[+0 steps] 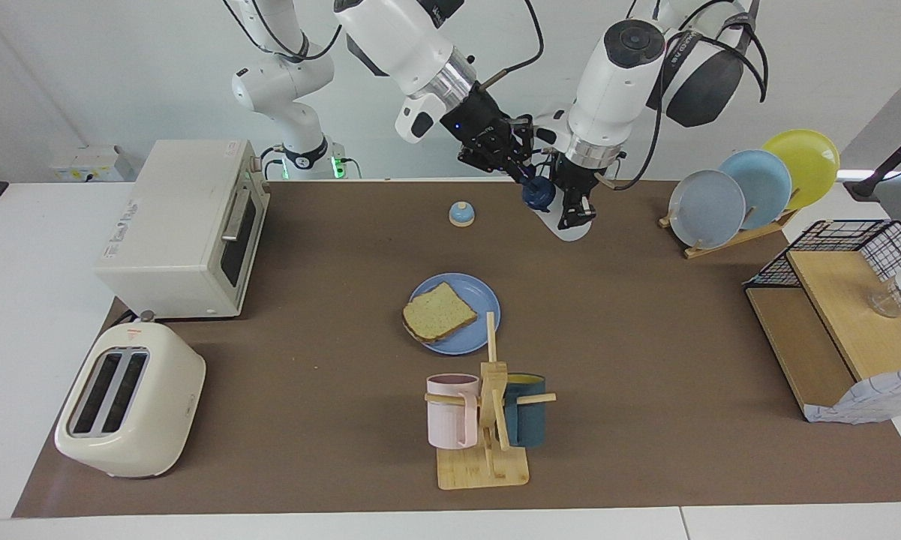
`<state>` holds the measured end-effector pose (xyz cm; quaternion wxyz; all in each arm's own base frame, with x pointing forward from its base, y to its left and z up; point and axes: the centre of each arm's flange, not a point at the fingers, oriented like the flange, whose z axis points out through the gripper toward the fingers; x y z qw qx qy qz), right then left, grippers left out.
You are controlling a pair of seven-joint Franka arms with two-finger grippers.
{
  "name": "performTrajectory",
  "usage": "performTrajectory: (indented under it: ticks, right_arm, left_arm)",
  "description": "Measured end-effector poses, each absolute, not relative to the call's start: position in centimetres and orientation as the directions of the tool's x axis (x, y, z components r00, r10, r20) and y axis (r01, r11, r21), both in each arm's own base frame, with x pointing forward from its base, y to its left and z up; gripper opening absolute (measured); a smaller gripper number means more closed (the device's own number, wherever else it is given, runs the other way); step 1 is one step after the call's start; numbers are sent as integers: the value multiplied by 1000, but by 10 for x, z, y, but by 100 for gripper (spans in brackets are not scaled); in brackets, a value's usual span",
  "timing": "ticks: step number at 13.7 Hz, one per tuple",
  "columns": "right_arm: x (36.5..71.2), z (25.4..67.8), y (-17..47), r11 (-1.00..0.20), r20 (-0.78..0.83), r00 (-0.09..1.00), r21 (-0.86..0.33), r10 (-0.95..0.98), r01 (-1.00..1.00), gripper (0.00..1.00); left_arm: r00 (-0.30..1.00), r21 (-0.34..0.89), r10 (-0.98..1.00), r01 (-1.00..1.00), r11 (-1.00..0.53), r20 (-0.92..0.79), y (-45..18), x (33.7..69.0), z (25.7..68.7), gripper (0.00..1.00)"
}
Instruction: Put bread on plate and add seasoning
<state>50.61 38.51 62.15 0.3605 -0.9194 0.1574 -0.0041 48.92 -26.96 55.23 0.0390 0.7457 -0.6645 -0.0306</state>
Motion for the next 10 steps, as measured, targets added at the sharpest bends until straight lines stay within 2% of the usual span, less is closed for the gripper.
performTrajectory:
  ticks: [1, 2, 5, 8, 10]
  right_arm:
    - [507, 620, 384, -691, -108, 950, -663, -294, -289, 15]
    - [507, 620, 385, -690, -109, 950, -663, -294, -290, 12]
    - [511, 619, 382, -655, -157, 939, -681, -306, -327, 12]
    - [529, 617, 360, -542, -283, 895, -719, -344, -436, 12]
    - [544, 629, 337, -469, -310, 871, -747, -381, -471, 4]
  left_arm:
    - [120, 99, -993, -988, -119, 6, -268, 490, 552, 46]
    - [123, 100, -992, -988, -122, 6, -267, 490, 552, 46]
    - [127, 97, -992, -987, -126, 8, -267, 491, 552, 46]
    - [147, 71, -988, -987, -144, 46, -269, 495, 560, 46]
    - [144, 80, -989, -987, -140, 36, -271, 493, 556, 46]
